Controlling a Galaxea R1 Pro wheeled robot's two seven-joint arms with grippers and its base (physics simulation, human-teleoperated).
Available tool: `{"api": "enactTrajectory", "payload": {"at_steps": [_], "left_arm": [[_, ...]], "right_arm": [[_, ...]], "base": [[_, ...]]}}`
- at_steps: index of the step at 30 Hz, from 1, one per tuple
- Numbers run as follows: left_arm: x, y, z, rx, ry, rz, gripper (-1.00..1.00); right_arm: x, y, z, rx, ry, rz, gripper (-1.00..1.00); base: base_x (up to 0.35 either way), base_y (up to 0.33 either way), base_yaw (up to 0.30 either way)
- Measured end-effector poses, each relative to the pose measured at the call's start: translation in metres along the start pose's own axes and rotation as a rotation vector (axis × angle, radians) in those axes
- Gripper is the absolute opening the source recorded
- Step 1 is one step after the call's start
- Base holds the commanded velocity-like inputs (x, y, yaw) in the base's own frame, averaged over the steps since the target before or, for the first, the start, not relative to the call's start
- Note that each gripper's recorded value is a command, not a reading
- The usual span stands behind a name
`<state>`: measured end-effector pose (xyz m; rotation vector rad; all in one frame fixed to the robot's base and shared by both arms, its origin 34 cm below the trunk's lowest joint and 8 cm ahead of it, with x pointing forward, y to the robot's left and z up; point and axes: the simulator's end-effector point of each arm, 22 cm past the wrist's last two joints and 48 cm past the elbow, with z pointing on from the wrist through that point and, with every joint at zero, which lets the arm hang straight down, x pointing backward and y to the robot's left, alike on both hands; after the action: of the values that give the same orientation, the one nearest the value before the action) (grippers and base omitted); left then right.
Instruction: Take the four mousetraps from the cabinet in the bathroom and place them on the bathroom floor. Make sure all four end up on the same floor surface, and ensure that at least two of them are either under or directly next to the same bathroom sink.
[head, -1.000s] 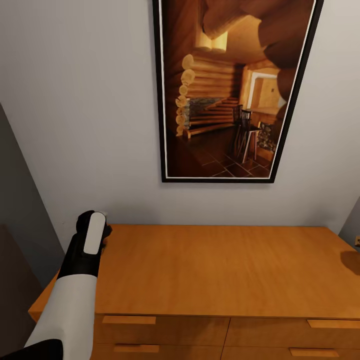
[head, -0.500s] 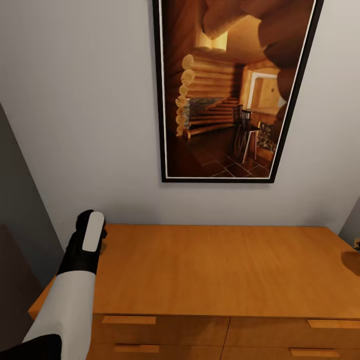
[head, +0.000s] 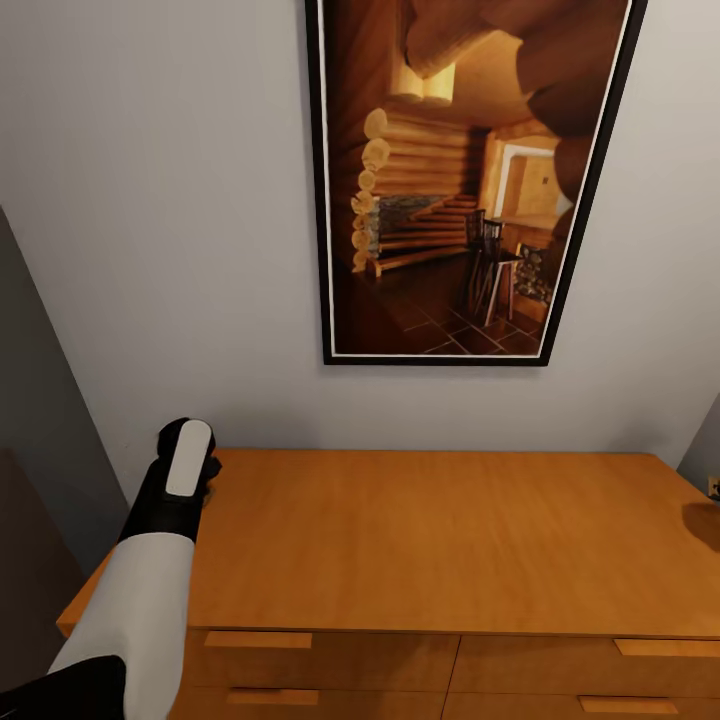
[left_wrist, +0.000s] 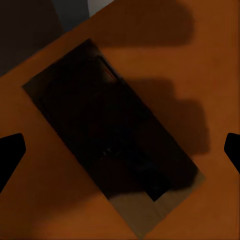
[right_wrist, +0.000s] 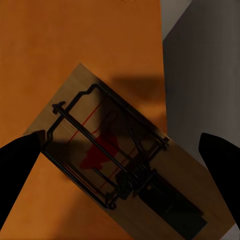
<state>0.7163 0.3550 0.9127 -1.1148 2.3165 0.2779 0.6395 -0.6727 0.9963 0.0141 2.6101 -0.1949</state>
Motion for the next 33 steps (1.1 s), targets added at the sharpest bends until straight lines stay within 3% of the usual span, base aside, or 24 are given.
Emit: {"api": "enactTrajectory", "payload": {"at_steps": [8, 13, 33], "left_arm": [[0.002, -0.001, 0.002, -0.007, 0.008, -0.002, 1.00], [0.007, 0.000, 0.008, -0.022, 0.013, -0.031, 1.00], [0.007, 0.001, 0.012, -0.038, 0.010, -0.069, 1.00]], "right_arm": [[0.000, 0.001, 0.001, -0.002, 0.000, 0.000, -1.00], [0.001, 0.004, 0.004, -0.010, 0.005, 0.002, -1.00], [0.003, 0.004, 0.008, -0.019, -0.002, -0.024, -1.00]], "base": [[0.000, 0.000, 0.000], [0.000, 0.000, 0.000], [0.000, 0.000, 0.000]]}}
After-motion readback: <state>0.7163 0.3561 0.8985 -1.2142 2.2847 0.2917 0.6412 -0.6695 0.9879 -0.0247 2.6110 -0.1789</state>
